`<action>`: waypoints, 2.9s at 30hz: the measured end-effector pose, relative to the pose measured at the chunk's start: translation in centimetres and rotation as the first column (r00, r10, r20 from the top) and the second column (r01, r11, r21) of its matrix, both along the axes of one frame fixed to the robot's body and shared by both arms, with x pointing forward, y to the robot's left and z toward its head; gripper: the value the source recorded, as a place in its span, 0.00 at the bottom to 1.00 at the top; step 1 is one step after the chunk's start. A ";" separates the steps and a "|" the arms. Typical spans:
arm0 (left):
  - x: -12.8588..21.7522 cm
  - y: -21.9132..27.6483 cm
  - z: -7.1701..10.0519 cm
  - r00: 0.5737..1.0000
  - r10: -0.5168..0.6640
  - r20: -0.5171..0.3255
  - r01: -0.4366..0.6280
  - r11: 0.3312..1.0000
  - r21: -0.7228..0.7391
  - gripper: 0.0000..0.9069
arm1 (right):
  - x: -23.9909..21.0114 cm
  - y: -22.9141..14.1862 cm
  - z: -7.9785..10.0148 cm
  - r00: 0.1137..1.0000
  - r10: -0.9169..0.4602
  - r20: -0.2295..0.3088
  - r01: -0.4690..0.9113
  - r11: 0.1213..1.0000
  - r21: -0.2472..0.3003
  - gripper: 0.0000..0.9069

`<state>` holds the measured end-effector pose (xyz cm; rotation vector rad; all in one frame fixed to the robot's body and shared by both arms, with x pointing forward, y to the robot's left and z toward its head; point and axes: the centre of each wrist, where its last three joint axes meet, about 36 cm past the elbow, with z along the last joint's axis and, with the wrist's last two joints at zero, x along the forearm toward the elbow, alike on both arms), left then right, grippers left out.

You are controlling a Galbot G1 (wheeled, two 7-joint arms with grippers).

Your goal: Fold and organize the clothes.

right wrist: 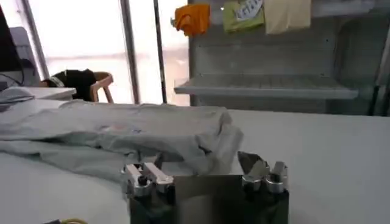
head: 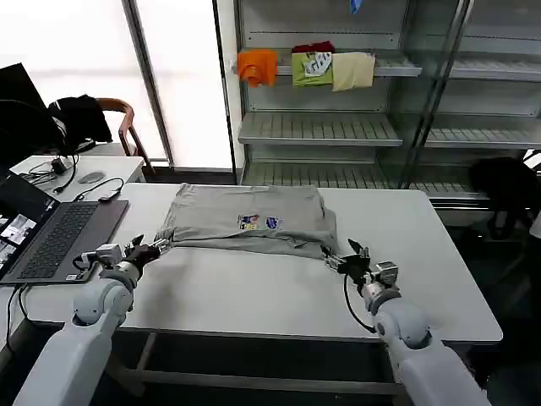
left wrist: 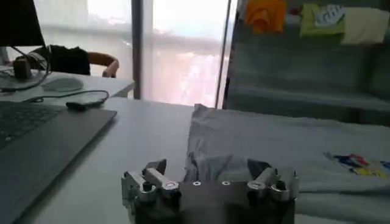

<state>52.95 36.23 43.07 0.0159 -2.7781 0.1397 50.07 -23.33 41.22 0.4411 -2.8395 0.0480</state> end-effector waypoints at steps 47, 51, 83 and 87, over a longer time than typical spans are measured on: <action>0.1 0.8 -0.9 0.998 -0.063 -0.013 0.063 0.998 0.007 0.00 | 0.2 1.6 0.6 0.997 0.023 -0.069 -0.031 0.994 -0.107 0.00; -0.5 0.8 -0.8 0.998 -0.062 -0.018 0.062 0.998 0.016 0.00 | -0.1 1.4 1.0 0.997 0.019 -0.070 -0.027 0.994 -0.109 0.00; -9.7 -1.9 1.4 0.996 -0.066 -0.055 0.073 0.990 0.120 0.00 | -10.1 -2.1 3.5 0.990 0.061 -0.123 -0.079 0.986 -0.148 0.00; -12.3 -2.9 1.6 0.996 -0.059 -0.073 0.069 0.988 0.140 0.00 | -11.7 -2.3 4.0 0.989 0.078 -0.129 -0.097 0.983 -0.153 0.00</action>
